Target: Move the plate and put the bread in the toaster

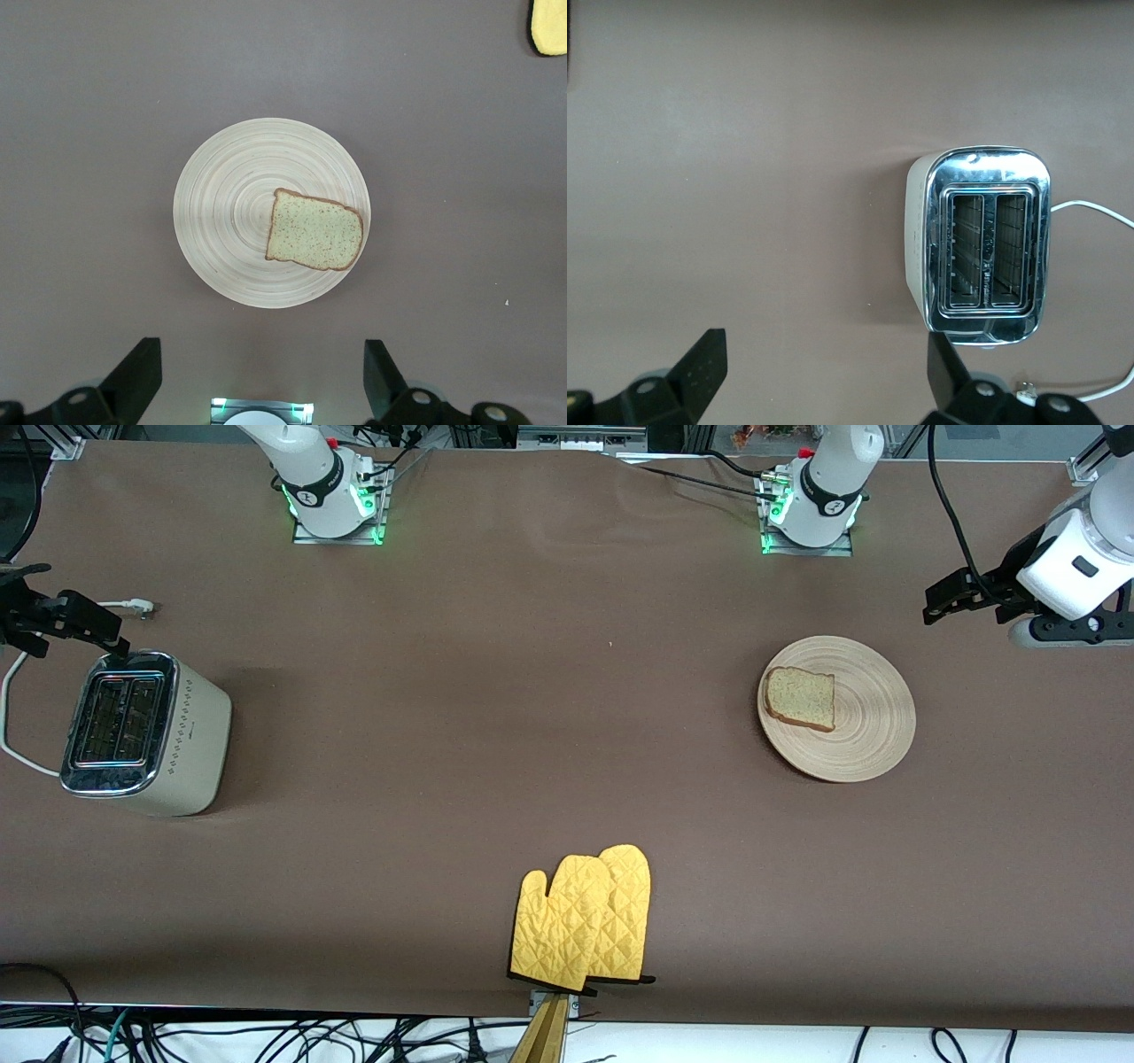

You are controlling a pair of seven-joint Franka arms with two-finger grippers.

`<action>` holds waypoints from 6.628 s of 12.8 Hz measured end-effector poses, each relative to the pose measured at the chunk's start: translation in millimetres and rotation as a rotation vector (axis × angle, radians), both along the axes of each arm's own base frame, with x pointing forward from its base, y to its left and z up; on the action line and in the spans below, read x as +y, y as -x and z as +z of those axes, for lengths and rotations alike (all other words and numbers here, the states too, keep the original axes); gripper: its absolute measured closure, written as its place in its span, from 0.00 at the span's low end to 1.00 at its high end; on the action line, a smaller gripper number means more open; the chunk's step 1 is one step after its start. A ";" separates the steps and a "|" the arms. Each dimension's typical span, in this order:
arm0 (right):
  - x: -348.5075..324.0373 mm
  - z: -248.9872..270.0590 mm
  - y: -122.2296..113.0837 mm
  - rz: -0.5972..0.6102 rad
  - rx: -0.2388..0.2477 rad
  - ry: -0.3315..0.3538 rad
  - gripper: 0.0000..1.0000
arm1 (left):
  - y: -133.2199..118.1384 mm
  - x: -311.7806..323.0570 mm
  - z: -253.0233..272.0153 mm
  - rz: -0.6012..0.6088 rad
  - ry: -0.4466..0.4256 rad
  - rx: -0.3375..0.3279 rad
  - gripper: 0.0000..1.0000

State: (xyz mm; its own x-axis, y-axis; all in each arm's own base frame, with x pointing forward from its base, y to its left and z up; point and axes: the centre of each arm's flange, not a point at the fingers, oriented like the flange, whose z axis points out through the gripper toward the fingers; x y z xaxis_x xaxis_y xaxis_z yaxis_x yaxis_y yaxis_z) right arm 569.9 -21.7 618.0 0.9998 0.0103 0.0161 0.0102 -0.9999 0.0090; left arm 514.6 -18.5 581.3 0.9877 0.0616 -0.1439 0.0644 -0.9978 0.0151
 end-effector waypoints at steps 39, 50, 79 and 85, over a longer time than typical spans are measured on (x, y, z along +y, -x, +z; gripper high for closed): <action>7.0 -0.7 1.5 0.012 0.014 -0.002 0.00 | -13.4 -0.9 25.7 0.001 0.007 -0.053 0.00; 7.0 -1.6 1.3 0.012 0.017 -0.002 0.00 | -13.3 -2.7 26.0 -0.003 0.007 -0.054 0.00; 6.7 -4.2 0.8 0.011 0.023 -0.002 0.00 | 5.2 279.6 -444.9 0.003 0.890 0.221 0.00; 6.8 -4.7 0.7 0.011 0.024 -0.002 0.00 | -2.4 244.4 -459.8 -0.011 0.960 0.229 0.29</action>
